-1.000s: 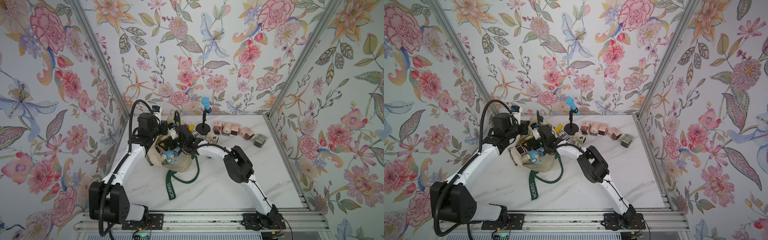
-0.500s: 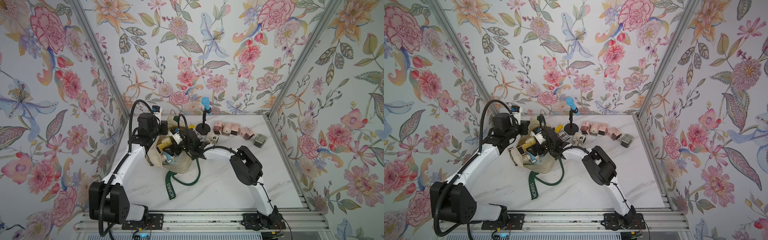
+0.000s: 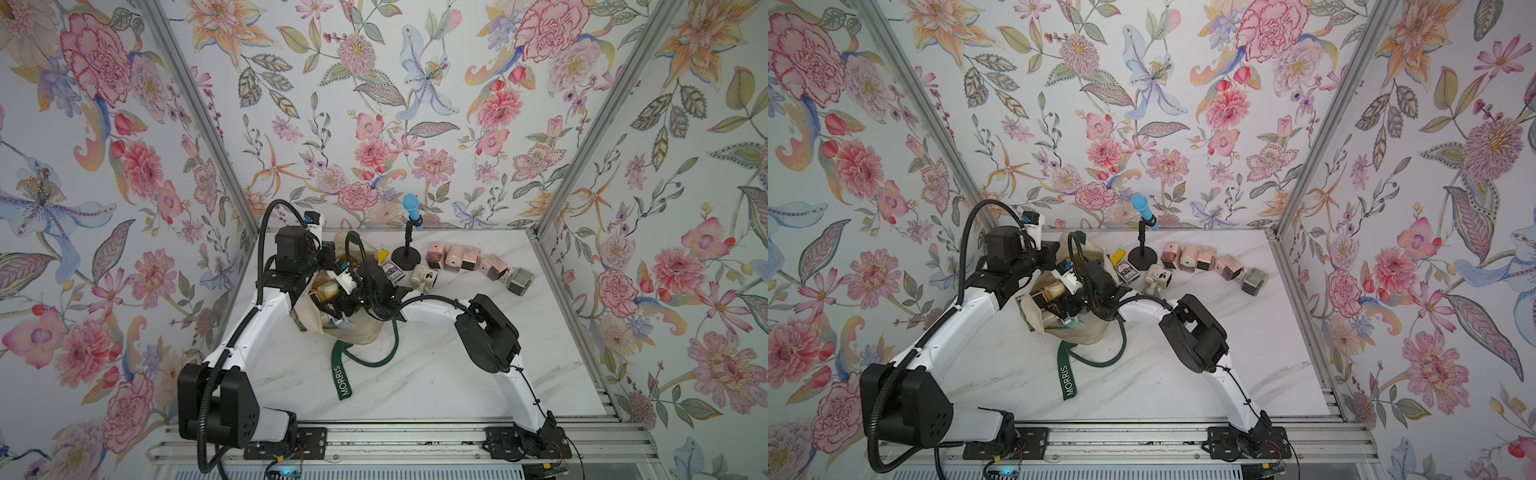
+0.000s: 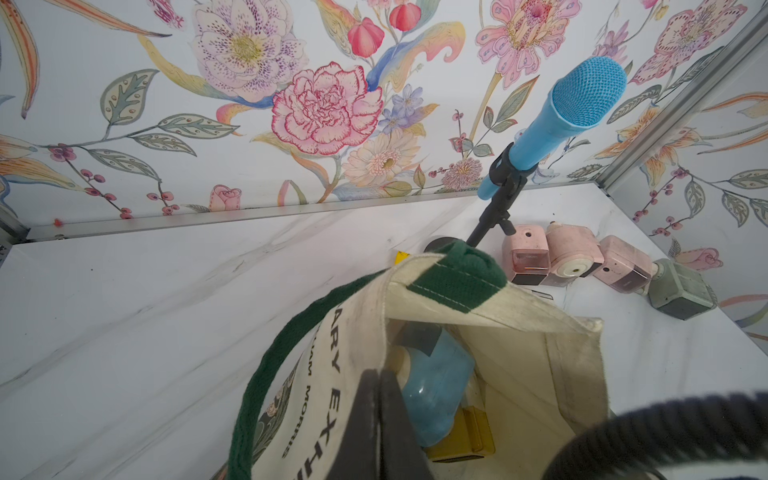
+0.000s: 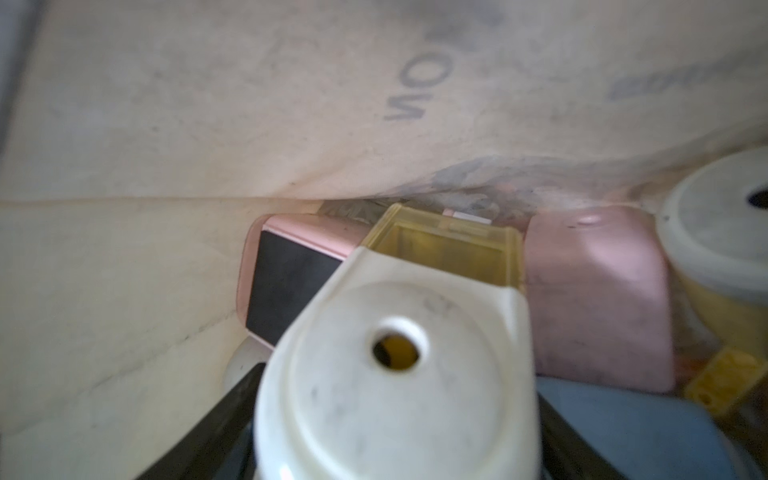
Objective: Take out the pencil sharpeners from the tote bags
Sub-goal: Pick up the pencil sharpener from the canvas bag.
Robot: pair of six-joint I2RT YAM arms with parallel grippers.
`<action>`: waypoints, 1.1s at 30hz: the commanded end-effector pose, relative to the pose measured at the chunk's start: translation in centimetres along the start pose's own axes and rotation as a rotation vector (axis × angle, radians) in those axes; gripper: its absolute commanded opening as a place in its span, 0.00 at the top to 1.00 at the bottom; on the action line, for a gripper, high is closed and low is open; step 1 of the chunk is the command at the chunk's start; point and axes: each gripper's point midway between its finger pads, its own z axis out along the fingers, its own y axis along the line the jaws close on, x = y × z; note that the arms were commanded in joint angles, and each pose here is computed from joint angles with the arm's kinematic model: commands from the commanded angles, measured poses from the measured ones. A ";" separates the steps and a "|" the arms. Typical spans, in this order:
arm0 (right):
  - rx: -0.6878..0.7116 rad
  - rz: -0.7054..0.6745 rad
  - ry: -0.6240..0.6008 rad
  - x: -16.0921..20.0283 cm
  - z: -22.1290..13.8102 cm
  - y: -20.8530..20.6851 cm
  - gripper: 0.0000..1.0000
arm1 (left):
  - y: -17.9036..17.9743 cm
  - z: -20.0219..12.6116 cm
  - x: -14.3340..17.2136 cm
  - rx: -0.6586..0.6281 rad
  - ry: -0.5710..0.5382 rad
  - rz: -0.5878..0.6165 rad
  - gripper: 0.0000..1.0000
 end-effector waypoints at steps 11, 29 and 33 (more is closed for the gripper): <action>0.049 -0.025 -0.088 -2.5 -2.6 1.9 0.46 | -1.2 -0.9 -2.7 0.040 -0.090 0.032 1.00; 0.222 -0.102 -0.236 -5.0 -13.5 4.8 0.54 | -1.3 -1.0 -2.7 0.044 -0.091 0.033 1.00; 0.311 -0.083 -0.275 -5.4 -17.5 4.1 0.55 | -1.2 -0.9 -2.6 0.041 -0.088 0.034 1.00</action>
